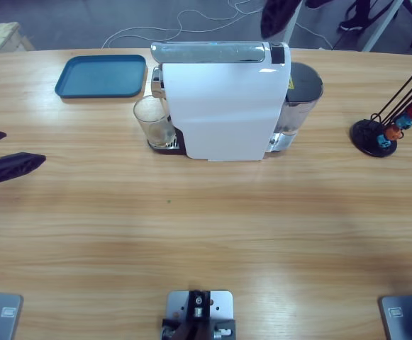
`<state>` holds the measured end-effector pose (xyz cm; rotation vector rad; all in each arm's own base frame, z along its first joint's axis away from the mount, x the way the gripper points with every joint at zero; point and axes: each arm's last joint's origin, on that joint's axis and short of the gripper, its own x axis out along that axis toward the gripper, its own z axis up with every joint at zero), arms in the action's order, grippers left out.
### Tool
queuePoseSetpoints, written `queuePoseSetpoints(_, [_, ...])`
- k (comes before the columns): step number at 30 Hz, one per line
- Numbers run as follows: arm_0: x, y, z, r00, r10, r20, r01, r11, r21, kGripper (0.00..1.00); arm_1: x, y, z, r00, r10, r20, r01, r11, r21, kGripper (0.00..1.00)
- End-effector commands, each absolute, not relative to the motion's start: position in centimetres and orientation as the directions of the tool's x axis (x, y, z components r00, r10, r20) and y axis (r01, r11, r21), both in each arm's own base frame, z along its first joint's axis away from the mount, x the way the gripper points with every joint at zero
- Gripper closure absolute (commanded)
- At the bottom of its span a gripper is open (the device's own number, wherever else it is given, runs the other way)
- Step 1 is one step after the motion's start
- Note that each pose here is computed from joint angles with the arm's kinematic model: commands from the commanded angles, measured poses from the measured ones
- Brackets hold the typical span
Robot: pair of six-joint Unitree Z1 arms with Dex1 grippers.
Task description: Pour coffee
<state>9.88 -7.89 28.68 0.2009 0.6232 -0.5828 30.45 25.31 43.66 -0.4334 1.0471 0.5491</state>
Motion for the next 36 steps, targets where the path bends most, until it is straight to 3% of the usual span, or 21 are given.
queuePoseSetpoints(1, [10.0,-7.9,27.6,0.647,-0.428,-0.630,0.562,0.827,0.016,0.023,29.6,24.4,43.6,0.362,0.196,-0.911,-0.622,0.779,-0.079,0.000])
queuePoseSetpoints(36, [10.2,-8.1,27.2,0.636,-0.414,-0.651,0.560,0.828,0.020,0.023,27.9,23.4,44.2,0.364,0.178,-0.914,-0.626,0.773,-0.099,0.000])
